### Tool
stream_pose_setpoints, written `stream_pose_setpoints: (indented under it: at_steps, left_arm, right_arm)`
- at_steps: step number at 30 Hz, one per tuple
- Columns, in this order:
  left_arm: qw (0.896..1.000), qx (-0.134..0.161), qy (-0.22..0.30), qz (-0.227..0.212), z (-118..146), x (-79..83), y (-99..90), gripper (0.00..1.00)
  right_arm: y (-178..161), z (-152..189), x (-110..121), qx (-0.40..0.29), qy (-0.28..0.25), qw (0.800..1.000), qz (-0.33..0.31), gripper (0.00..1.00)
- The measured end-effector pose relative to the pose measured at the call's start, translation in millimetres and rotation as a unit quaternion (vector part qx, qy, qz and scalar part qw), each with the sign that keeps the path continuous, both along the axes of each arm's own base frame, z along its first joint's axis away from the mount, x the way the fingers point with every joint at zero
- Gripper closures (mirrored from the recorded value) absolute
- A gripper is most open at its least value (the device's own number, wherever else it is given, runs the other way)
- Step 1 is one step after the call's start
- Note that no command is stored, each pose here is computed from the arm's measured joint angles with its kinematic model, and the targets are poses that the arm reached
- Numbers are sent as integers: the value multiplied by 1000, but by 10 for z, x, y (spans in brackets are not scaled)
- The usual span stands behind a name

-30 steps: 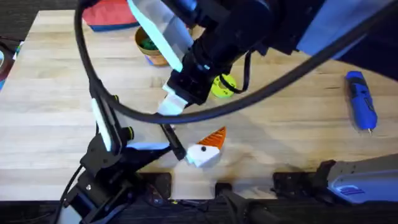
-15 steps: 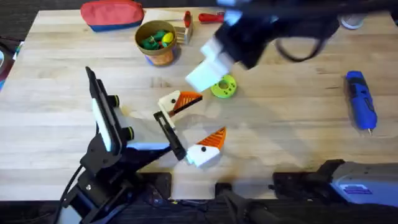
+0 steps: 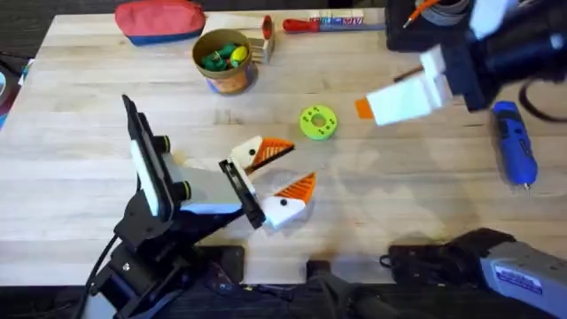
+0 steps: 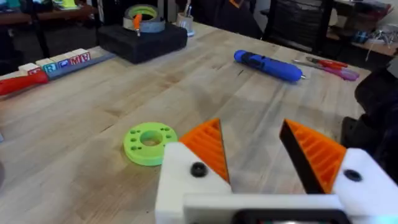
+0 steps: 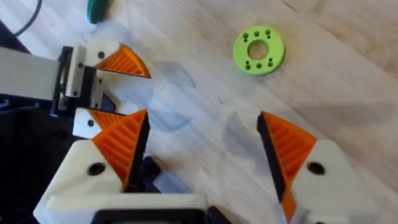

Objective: Pick up the gripper from the table and insert it into the empty holder that is missing its gripper. Then pick up a screw, insert it into the mounting hole, and use the screwdriver to tighten it. Finally, clean up the table by picking up the vegetable and placing it into the bucket.

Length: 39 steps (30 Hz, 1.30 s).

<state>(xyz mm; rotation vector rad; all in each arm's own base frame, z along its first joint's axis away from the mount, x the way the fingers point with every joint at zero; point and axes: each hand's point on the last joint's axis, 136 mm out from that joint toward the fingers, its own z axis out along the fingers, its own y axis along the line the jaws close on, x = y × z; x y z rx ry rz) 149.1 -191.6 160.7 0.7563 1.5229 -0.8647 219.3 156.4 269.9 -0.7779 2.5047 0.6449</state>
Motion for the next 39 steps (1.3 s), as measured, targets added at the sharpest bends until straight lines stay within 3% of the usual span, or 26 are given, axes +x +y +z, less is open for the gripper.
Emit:
stream_pose_setpoints:
  at_steps: [7,10,13,21,29,35,39]
  left_arm:
    - [1000,0,-1,0,0,-1,-1,729]
    - [1000,0,-1,0,1,-1,-1,793]
    - [1000,0,-1,0,2,-1,-1,982]
    - [1000,0,-1,-1,2,-2,-1,995]
    - [1000,0,-1,-1,2,-2,-1,995]
    - [1000,0,-1,0,2,-1,-1,995]
    - [1000,0,-1,0,2,-1,-1,995]
  right_arm:
    - [-355,-236,-423,37,-1,998,-58,9]
    - [-499,-380,-499,44,0,994,-98,9]
    - [-635,-548,-476,46,8,989,-142,9]
    - [-1093,-853,-118,49,43,956,-286,9]
    - [-1781,-991,686,46,-11,921,-386,9]
    - [-2455,-1215,826,-56,1,883,-465,10]
    - [-2890,-1175,942,-135,-5,869,-476,10]
